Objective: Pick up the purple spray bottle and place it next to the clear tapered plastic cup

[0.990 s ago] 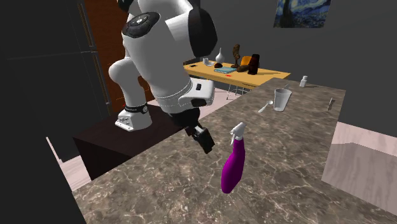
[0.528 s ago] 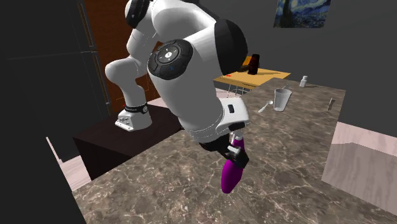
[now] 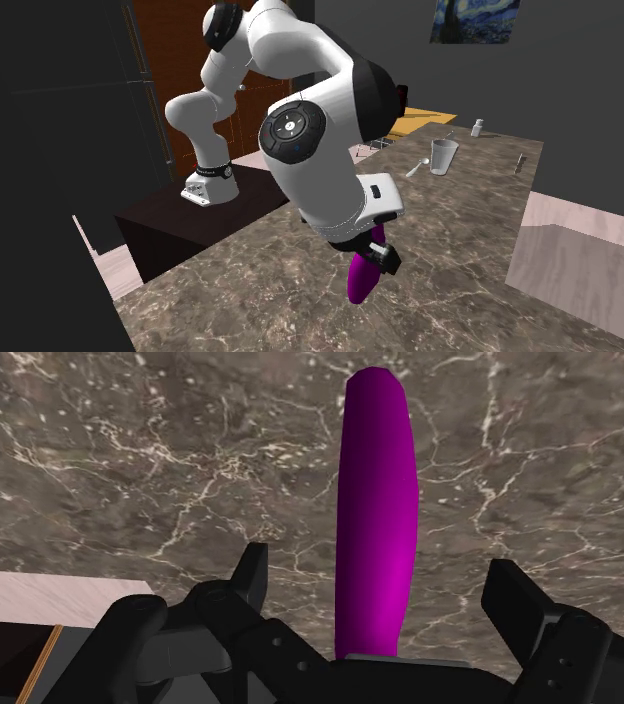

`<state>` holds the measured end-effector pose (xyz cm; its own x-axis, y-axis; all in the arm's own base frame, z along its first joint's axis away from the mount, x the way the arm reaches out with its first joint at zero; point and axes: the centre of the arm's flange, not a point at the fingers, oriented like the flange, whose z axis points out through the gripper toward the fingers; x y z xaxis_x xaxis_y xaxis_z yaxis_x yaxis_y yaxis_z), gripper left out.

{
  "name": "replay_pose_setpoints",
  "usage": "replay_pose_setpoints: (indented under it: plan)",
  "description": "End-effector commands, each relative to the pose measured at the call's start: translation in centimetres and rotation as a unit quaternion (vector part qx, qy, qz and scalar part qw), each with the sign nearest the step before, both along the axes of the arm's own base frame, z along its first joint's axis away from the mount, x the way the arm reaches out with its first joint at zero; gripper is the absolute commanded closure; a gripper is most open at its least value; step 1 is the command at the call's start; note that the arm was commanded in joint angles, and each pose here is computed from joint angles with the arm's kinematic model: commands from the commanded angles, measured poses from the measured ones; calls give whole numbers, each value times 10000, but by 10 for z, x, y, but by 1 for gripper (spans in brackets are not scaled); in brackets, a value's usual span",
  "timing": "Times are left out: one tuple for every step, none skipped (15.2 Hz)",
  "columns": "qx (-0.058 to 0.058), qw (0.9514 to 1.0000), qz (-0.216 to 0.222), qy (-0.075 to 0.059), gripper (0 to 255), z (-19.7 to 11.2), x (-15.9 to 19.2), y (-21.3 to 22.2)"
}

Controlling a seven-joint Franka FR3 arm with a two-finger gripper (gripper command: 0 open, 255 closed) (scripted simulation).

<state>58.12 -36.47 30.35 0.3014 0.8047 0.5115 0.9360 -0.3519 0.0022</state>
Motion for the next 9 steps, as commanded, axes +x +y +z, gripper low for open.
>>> replay_pose_setpoints:
  plan:
    - [-1,10000,-1,-1,0,-4,1,3]
    - [-1,10000,-1,-1,0,-4,1,3]
    - [-1,10000,-1,-1,0,-4,1,3]
    - [-1,10000,-1,-1,0,-4,1,3]
    - [-1,10000,-1,-1,0,-4,1,3]
    - [-1,10000,-1,-1,0,-4,1,3]
    - [-1,10000,0,-1,0,-4,1,3]
    - [-1,10000,0,-1,255,-4,1,3]
    - [-1,10000,0,-1,255,-4,1,3]
